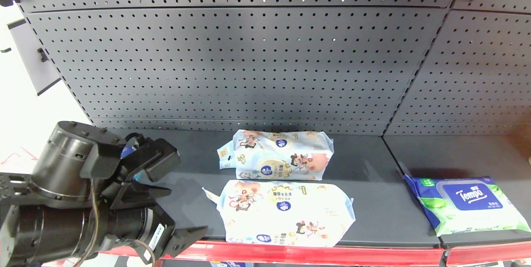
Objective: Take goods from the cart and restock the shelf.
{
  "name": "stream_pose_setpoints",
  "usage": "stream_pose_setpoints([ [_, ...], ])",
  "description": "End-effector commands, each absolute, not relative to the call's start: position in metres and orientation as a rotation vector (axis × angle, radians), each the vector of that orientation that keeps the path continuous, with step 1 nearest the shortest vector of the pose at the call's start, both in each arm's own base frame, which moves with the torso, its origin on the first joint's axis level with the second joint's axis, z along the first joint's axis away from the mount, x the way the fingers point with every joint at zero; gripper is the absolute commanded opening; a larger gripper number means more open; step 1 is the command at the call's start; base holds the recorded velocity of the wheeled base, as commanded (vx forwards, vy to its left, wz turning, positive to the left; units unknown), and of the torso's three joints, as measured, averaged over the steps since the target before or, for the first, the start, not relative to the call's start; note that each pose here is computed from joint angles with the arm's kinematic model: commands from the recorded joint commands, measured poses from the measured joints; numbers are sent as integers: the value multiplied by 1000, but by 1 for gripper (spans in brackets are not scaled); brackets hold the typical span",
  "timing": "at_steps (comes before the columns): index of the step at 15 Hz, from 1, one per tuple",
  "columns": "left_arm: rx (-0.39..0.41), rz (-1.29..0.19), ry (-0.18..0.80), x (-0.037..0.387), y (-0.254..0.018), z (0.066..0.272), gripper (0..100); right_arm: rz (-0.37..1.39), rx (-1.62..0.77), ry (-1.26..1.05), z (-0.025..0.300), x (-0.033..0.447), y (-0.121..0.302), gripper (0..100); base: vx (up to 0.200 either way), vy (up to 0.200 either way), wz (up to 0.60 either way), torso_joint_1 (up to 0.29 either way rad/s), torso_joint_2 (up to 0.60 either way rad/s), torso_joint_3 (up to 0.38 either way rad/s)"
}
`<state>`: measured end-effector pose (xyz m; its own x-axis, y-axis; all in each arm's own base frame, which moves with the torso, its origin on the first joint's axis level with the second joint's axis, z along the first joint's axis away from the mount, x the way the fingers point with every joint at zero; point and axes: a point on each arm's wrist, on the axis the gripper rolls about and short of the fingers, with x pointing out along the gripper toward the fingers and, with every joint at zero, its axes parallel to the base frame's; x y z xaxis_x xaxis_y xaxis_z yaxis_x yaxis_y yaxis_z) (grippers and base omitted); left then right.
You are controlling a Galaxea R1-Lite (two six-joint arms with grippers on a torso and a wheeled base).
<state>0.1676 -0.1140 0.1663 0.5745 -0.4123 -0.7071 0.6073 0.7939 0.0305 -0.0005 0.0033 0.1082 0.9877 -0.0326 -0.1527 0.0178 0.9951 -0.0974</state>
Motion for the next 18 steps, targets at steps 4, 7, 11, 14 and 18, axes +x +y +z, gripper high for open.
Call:
stream_pose_setpoints([
  [4,296,-609,784,178,-121,159,100,-24,-96,156,107,-1,3,100,0,0,0,0,0,0],
  [7,304,-612,788,184,-126,158,100,-24,-96,156,108,0,3,100,0,0,0,0,0,0],
  [11,312,-625,793,188,-133,157,100,-24,-96,159,107,0,3,100,0,0,0,0,0,0],
  [14,312,-626,797,189,-133,156,100,-24,-96,159,107,0,3,100,0,0,0,0,0,0],
  [18,314,-638,789,191,-138,158,100,-24,-95,161,106,0,3,100,0,0,0,0,0,0],
])
